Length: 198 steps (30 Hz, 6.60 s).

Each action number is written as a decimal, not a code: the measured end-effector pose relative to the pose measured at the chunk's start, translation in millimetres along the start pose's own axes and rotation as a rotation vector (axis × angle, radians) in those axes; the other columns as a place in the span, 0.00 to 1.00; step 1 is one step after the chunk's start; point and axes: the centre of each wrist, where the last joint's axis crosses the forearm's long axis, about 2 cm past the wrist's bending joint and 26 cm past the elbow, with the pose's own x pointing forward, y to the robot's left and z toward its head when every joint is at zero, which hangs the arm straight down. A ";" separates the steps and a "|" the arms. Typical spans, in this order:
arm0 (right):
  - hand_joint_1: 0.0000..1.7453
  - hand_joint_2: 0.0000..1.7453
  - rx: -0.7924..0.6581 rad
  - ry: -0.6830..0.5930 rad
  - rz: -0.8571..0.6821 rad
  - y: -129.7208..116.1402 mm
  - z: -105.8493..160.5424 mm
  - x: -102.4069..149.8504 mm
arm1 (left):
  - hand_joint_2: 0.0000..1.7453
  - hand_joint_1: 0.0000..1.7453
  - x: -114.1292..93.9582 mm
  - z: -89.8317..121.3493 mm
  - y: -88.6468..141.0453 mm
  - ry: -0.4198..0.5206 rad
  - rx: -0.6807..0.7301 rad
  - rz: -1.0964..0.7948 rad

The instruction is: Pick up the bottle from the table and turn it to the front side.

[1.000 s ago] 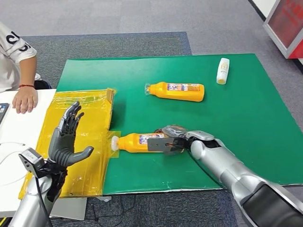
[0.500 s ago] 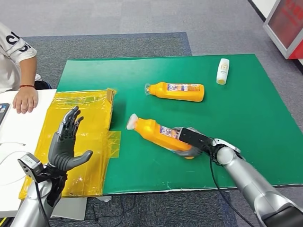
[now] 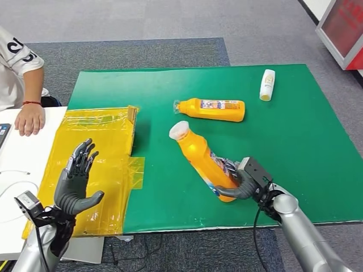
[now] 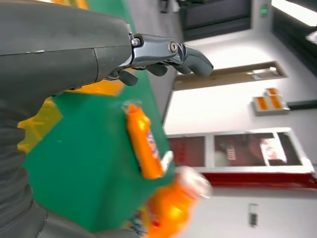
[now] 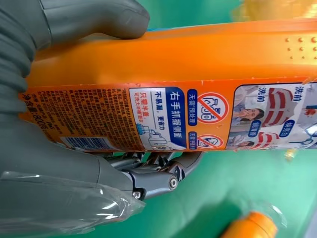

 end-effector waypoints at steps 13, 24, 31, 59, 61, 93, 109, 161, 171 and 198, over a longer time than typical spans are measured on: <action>1.00 1.00 0.048 -0.216 0.035 25.9 -23.5 41.3 | 1.00 0.00 -23.2 23.6 28.0 0.134 -0.171 0.220; 1.00 1.00 0.149 -0.279 0.212 54.1 -55.4 67.3 | 1.00 0.00 -8.5 -0.5 67.4 0.164 -0.342 0.205; 1.00 1.00 0.211 -0.289 0.260 75.1 -74.4 74.3 | 1.00 0.00 1.7 -34.7 80.1 0.165 -0.433 0.150; 1.00 1.00 0.225 -0.331 0.055 116.9 -102.4 93.8 | 1.00 0.00 4.9 -96.2 60.4 0.088 -0.527 0.159; 1.00 1.00 0.197 -0.317 0.100 118.4 -102.8 94.1 | 1.00 0.00 4.2 -97.4 57.8 0.085 -0.524 0.163; 1.00 1.00 0.142 -0.264 0.221 145.6 -102.2 85.8 | 1.00 0.00 5.1 -121.8 36.2 -0.006 -0.485 0.205; 1.00 1.00 0.053 -0.331 0.363 154.8 -95.5 95.8 | 1.00 0.00 4.7 -122.7 33.5 -0.038 -0.453 0.235; 1.00 1.00 0.059 -0.287 0.515 171.4 -103.1 93.7 | 1.00 0.00 -0.6 -127.9 29.8 0.048 -0.585 0.447; 1.00 1.00 0.081 -0.240 0.487 174.2 -105.3 89.9 | 1.00 0.00 -0.7 -127.1 31.0 0.065 -0.605 0.427; 1.00 1.00 0.077 -0.208 0.461 175.8 -104.4 81.6 | 1.00 1.00 -2.4 -117.9 40.8 0.092 -0.604 0.370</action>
